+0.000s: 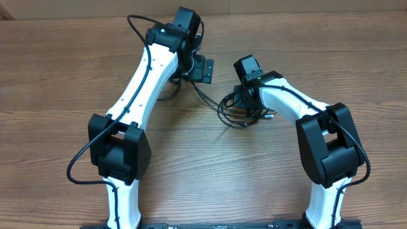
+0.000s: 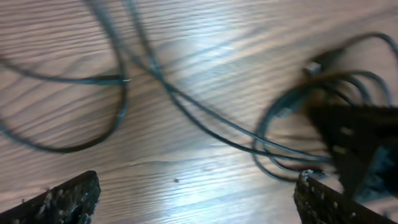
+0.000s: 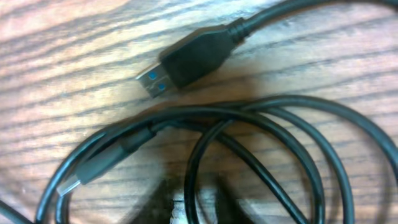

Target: Untangle cables

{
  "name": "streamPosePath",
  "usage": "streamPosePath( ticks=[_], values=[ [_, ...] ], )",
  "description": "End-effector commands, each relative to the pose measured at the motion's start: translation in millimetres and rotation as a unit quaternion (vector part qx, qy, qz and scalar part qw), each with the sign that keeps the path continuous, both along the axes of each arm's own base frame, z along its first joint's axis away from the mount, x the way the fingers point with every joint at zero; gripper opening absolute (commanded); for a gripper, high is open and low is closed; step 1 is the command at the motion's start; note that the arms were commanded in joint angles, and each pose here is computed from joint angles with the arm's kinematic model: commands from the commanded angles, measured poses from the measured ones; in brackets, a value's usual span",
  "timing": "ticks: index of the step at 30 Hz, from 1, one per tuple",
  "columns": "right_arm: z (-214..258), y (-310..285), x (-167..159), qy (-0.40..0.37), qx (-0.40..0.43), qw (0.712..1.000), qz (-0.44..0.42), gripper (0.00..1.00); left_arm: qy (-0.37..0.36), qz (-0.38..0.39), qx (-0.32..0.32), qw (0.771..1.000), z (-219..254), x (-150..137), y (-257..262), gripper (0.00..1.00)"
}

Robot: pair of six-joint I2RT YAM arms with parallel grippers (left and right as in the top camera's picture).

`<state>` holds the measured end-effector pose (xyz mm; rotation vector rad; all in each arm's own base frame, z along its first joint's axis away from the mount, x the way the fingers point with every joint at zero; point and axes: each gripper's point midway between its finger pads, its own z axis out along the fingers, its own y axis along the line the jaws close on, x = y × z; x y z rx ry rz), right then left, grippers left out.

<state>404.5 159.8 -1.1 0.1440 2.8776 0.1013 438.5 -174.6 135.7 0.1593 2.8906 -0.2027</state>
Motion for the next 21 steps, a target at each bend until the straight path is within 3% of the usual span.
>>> streamPosePath(
  ticks=[1, 5, 15, 21],
  values=[
    [-45.7, -3.7, -32.4, 0.076, -0.006, 0.997, 0.01, 0.04, -0.011, 0.06, 0.031, 0.998, 1.0, 10.7, 29.4, 1.0],
    [-44.1, 8.1, -38.6, 0.096, 0.041, 0.993, 0.054, 0.04, -0.004, 0.082, 0.034, 0.996, 0.1, 13.7, 50.9, 0.99],
    [-31.5, -1.4, -37.8, 0.138, 0.18, 0.974, 0.028, 0.04, -0.004, 0.091, 0.034, 0.995, 0.2, 16.2, 59.4, 0.99],
    [-33.6, -7.8, -39.2, 0.142, 0.167, 0.976, 0.021, 0.04, -0.004, 0.091, 0.034, 0.995, 0.2, 16.3, 59.4, 1.0]
  ],
)
